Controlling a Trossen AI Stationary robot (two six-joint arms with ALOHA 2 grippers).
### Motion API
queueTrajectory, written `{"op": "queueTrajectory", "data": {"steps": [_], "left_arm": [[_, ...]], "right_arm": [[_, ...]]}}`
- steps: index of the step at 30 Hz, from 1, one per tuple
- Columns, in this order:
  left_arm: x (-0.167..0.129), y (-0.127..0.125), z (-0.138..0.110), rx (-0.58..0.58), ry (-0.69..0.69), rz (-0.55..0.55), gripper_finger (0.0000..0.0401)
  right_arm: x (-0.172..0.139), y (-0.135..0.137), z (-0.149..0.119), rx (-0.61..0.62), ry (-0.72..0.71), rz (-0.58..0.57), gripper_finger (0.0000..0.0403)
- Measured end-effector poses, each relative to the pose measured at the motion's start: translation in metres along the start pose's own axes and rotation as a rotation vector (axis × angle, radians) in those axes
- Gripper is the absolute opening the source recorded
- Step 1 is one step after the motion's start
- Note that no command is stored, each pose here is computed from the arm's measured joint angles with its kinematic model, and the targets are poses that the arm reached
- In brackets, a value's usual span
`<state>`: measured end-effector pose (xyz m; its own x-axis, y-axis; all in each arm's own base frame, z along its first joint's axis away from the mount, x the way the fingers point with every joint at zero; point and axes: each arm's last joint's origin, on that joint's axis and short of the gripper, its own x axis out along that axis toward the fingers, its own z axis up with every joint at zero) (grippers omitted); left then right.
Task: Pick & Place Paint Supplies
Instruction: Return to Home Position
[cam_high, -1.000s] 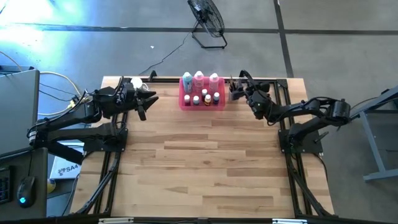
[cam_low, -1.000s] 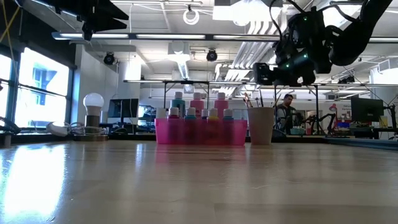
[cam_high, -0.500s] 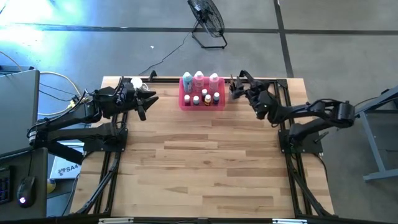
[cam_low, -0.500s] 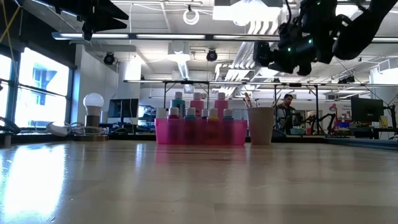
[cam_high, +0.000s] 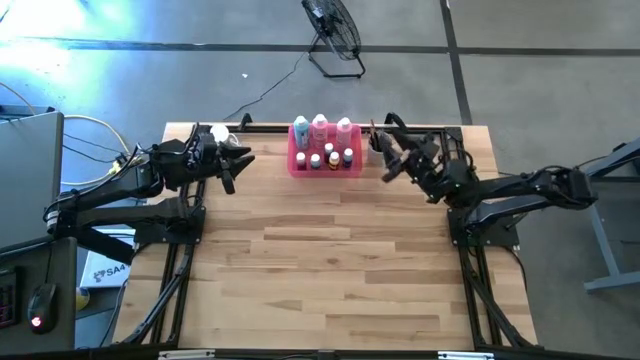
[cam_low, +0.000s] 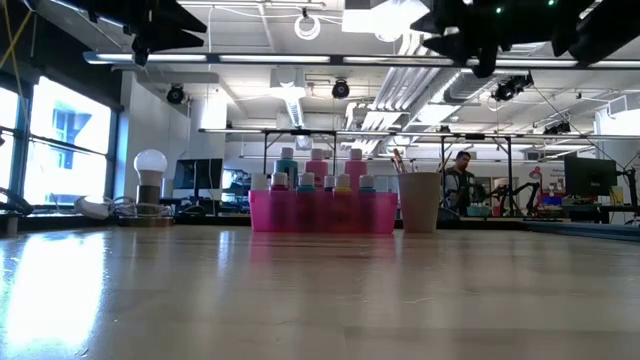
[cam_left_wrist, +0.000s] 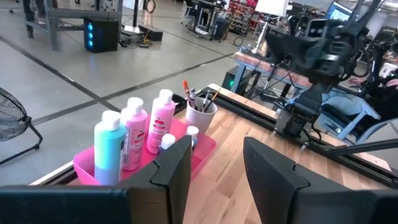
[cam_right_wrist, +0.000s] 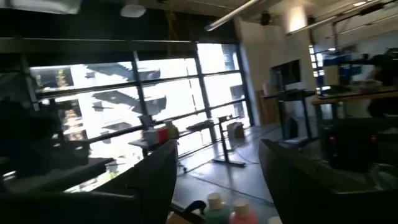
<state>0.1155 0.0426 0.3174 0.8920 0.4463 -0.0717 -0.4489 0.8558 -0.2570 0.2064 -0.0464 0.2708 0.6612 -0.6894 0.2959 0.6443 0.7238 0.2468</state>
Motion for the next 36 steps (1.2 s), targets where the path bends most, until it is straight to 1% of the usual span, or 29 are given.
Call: {"op": "queueTrajectory", "data": {"steps": [2, 4, 7, 8, 12, 14, 17, 19, 20, 25, 27, 28, 30, 32, 34, 36], "left_arm": [[0.000, 0.000, -0.001, 0.004, 0.008, 0.002, 0.0143], [0.000, 0.001, -0.002, 0.007, 0.022, 0.007, 0.0143], [0.000, 0.001, -0.002, 0.004, 0.023, 0.010, 0.0143], [0.000, 0.001, -0.002, -0.013, 0.022, 0.005, 0.0143], [0.003, -0.003, -0.001, -0.095, 0.035, -0.098, 0.0143], [0.004, -0.005, 0.000, -0.131, 0.041, -0.141, 0.0143], [0.006, -0.006, -0.002, -0.139, 0.064, -0.169, 0.0136], [0.007, -0.006, -0.005, -0.121, 0.109, -0.193, 0.0122], [0.008, -0.006, -0.007, -0.107, 0.129, -0.207, 0.0113], [0.013, -0.007, -0.012, -0.029, 0.179, -0.241, 0.0049], [0.015, -0.007, -0.015, -0.001, 0.200, -0.236, 0.0021], [0.016, -0.006, -0.016, 0.003, 0.211, -0.227, 0.0011], [0.018, -0.005, -0.019, -0.004, 0.234, -0.192, 0.0006], [0.019, -0.003, -0.021, -0.048, 0.252, -0.138, 0.0011], [0.021, -0.003, -0.021, -0.108, 0.249, -0.102, 0.0013], [0.021, -0.002, -0.021, -0.066, 0.237, -0.088, 0.0007]], "right_arm": [[-0.003, 0.005, 0.000, 0.005, 0.007, 0.089, 0.0214], [-0.004, 0.009, -0.001, 0.021, 0.022, 0.148, 0.0201], [-0.007, 0.013, -0.005, 0.113, 0.071, 0.211, 0.0176], [-0.007, 0.014, -0.007, 0.135, 0.098, 0.236, 0.0167], [-0.009, 0.018, -0.011, 0.161, 0.154, 0.337, 0.0123], [-0.009, 0.018, -0.011, 0.162, 0.156, 0.353, 0.0098], [-0.009, 0.018, -0.011, 0.164, 0.153, 0.363, 0.0053], [-0.009, 0.019, -0.011, 0.164, 0.160, 0.399, 0.0021], [-0.010, 0.020, -0.011, 0.159, 0.166, 0.425, 0.0013], [-0.011, 0.022, -0.014, 0.149, 0.202, 0.534, 0.0004], [-0.011, 0.022, -0.014, 0.135, 0.206, 0.533, 0.0004], [-0.011, 0.022, -0.015, 0.130, 0.206, 0.515, 0.0004], [-0.011, 0.021, -0.014, 0.133, 0.200, 0.467, 0.0004], [-0.011, 0.020, -0.014, 0.153, 0.202, 0.445, 0.0003], [-0.011, 0.021, -0.015, 0.158, 0.207, 0.472, 0.0004], [-0.012, 0.022, -0.014, 0.139, 0.208, 0.537, 0.0004]]}}
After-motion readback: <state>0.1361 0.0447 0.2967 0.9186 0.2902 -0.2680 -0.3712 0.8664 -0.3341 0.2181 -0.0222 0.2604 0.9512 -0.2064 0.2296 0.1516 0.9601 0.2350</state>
